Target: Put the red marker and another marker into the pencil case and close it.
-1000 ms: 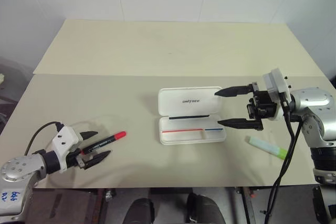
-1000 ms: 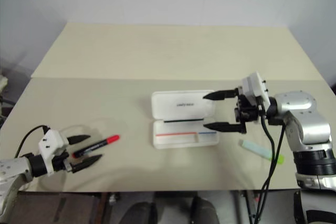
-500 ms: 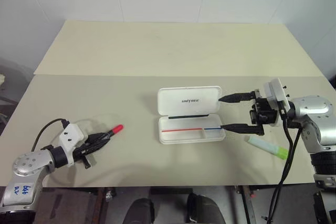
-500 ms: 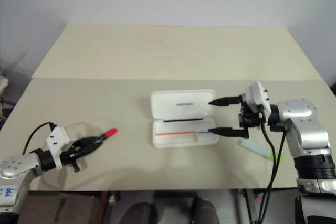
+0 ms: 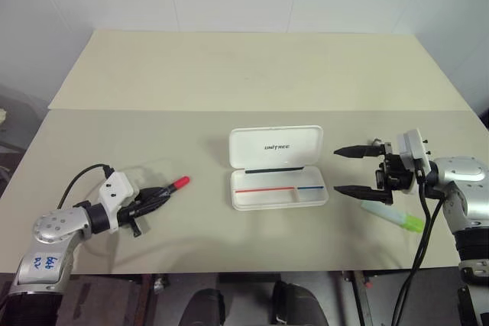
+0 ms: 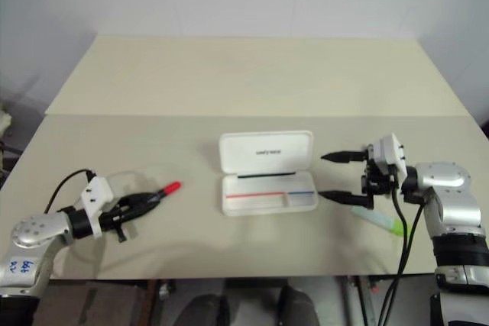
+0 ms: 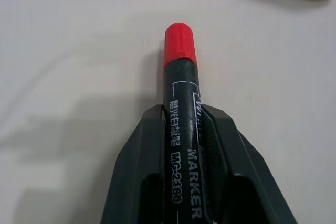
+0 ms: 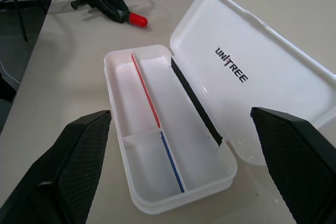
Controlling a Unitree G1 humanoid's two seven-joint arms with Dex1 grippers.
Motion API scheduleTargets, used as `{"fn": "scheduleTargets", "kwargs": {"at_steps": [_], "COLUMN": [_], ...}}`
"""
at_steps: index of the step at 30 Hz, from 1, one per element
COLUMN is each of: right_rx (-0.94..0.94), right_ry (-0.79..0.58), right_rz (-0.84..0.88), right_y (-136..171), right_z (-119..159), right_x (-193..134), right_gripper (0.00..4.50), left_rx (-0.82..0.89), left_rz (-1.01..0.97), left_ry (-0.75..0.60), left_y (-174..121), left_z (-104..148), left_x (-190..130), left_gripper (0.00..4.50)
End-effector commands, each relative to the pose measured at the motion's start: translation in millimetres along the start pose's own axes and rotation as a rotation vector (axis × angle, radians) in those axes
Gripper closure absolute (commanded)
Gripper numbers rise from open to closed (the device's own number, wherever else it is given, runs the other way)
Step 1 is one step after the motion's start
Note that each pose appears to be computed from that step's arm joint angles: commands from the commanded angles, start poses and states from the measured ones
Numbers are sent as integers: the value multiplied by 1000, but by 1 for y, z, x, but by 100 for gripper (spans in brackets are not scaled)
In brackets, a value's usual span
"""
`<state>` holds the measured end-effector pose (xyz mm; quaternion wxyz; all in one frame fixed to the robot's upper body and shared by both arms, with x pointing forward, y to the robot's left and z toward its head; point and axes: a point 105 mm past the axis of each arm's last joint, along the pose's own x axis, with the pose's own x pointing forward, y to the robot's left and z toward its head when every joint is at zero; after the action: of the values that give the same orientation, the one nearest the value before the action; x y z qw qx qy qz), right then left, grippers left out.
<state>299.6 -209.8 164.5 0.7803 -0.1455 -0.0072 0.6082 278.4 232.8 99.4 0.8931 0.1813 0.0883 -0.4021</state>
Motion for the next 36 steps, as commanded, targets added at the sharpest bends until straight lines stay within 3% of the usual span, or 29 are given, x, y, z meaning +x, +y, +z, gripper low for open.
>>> {"fn": "scheduleTargets", "kwargs": {"at_steps": [1, 11, 20, 36], "right_rx": [-48, -42, -32, -26], "right_ry": [-11, -9, 20, 22], "right_rz": [-15, -75, -154, -224], "right_y": [-2, 1, 5, 15], "right_z": [8, 7, 4, 1], "right_x": [-7, -13, -33, -36], "right_gripper": [0, 0, 0, 0], "left_rx": [53, 140, 201, 213], "left_rz": [-48, -213, -351, -461], "left_ry": [-89, -161, -182, -167], "left_y": [-4, -22, -43, -77], "left_z": [31, 80, 122, 140], "left_x": [7, 24, 74, 145], "left_gripper": [388, 388, 388, 388]}}
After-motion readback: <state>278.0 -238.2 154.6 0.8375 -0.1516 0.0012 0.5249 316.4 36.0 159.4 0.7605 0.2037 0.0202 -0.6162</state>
